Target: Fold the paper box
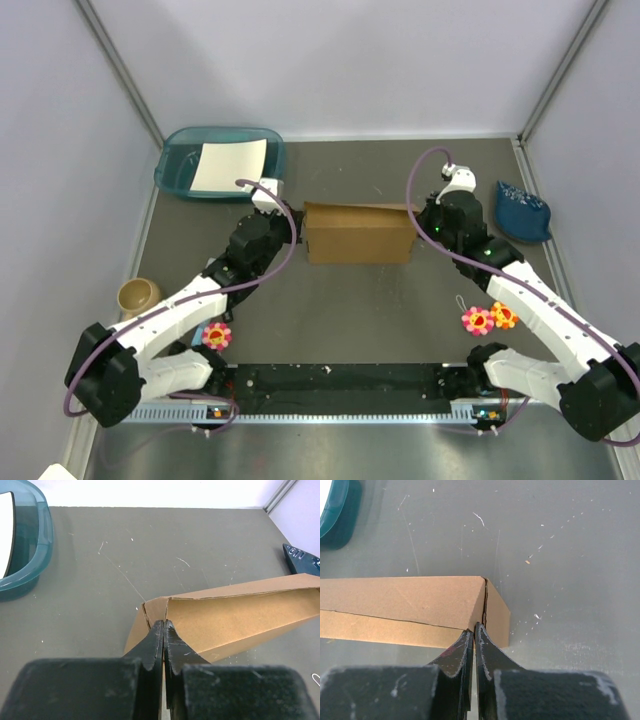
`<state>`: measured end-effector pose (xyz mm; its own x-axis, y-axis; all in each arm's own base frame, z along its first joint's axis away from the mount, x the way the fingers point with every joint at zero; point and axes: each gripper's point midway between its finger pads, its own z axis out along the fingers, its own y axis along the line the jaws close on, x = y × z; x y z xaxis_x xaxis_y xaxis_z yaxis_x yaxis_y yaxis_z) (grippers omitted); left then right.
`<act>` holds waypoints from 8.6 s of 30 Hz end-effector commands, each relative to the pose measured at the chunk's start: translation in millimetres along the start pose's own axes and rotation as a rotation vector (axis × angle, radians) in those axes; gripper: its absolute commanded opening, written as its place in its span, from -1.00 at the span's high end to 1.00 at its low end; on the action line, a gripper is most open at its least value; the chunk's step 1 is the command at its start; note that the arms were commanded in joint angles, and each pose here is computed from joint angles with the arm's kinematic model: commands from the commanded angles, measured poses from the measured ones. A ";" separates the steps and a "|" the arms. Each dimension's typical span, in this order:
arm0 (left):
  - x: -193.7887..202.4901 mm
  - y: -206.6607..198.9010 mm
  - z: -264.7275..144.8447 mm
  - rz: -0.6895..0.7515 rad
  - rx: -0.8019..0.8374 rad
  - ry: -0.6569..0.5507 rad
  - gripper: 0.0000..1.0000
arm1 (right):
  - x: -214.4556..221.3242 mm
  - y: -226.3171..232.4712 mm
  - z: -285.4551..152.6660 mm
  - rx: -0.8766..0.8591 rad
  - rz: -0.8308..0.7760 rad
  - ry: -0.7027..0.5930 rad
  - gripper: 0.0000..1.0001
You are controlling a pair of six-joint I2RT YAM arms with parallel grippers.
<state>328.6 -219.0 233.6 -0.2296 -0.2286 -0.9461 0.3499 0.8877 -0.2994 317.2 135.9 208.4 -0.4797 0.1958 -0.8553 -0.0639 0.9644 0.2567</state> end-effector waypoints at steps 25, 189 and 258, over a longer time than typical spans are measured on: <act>82.2 25.2 -2.3 -0.023 -0.038 0.123 1.00 | 52.2 -14.9 -2.3 0.041 -0.034 0.175 1.00; -57.2 -7.9 29.0 -0.478 0.336 0.073 0.77 | 41.7 21.4 9.5 -0.325 0.363 0.171 1.00; 127.1 89.4 -71.8 -0.376 -0.264 0.393 -0.09 | 112.7 -1.3 27.8 -0.191 0.289 0.301 0.28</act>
<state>259.9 -139.7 100.6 -0.6203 -0.4155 -0.6653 -0.0158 0.8546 -0.5191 251.9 141.1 81.4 -0.7821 0.3179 -0.5359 0.0100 0.8664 0.4993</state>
